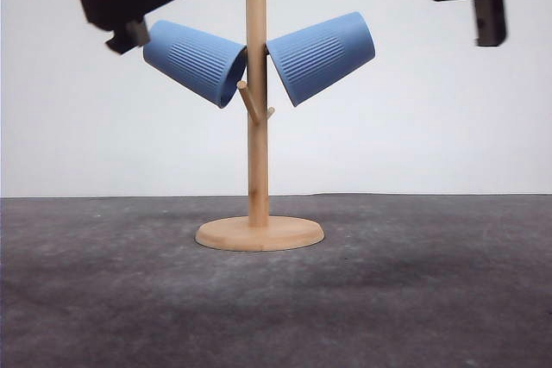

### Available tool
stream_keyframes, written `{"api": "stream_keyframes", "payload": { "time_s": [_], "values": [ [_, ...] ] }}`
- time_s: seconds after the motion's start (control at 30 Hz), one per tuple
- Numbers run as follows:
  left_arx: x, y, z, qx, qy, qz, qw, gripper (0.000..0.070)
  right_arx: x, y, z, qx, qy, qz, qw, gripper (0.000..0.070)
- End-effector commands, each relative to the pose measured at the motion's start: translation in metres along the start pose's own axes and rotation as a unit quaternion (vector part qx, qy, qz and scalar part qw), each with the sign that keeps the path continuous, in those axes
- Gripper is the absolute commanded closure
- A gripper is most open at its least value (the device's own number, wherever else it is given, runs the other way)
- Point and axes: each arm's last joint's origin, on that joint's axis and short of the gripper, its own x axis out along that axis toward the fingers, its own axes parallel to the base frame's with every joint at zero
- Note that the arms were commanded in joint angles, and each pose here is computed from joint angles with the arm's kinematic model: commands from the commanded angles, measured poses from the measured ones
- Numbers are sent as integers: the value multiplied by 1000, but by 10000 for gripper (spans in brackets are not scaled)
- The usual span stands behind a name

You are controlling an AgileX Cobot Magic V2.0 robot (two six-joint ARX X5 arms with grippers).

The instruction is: Place three cups

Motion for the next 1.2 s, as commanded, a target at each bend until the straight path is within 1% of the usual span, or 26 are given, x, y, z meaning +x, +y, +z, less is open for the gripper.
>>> {"api": "stream_keyframes", "payload": {
  "time_s": [0.0,0.1,0.2,0.27,0.3,0.4,0.47,0.57,0.67,0.77,0.83,1.0,1.1,1.17],
  "values": [
    [0,-1,2,-16,-2,9,1000,317,-10,2,6,-24,-20,-4,999,483],
    [-3,2,2,-64,-9,28,998,317,-26,-3,9,-24,-55,-17,998,483],
    [-7,5,4,-135,-25,42,990,317,-38,-9,10,-23,-80,-35,996,483],
    [-11,8,5,-197,-41,56,978,317,-43,-11,10,-24,-89,-44,995,483],
    [-13,9,5,-218,-48,62,973,317,-44,-11,10,-26,-91,-45,995,483],
    [-19,13,9,-266,-79,75,958,317,-47,-13,10,-33,-97,-54,993,483],
    [-25,15,13,-291,-108,85,947,317,-48,-14,10,-37,-98,-69,992,483],
    [-35,20,18,-322,-152,93,930,317,-48,-16,10,-37,-97,-103,989,483],
    [-46,26,21,-352,-182,96,913,316,-49,-18,10,-35,-97,-139,985,483],
    [-56,37,21,-379,-197,96,899,316,-49,-20,10,-36,-96,-164,981,483],
    [-62,47,21,-396,-198,88,892,316,-49,-20,10,-37,-96,-169,980,483],
    [-67,72,28,-407,-201,62,889,316,-49,-20,10,-40,-95,-169,980,483],
    [-68,85,35,-403,-204,54,891,317,-49,-20,10,-42,-96,-169,980,483],
    [-69,93,40,-407,-204,55,889,316,-49,-20,10,-42,-96,-169,980,483]
  ]
}}
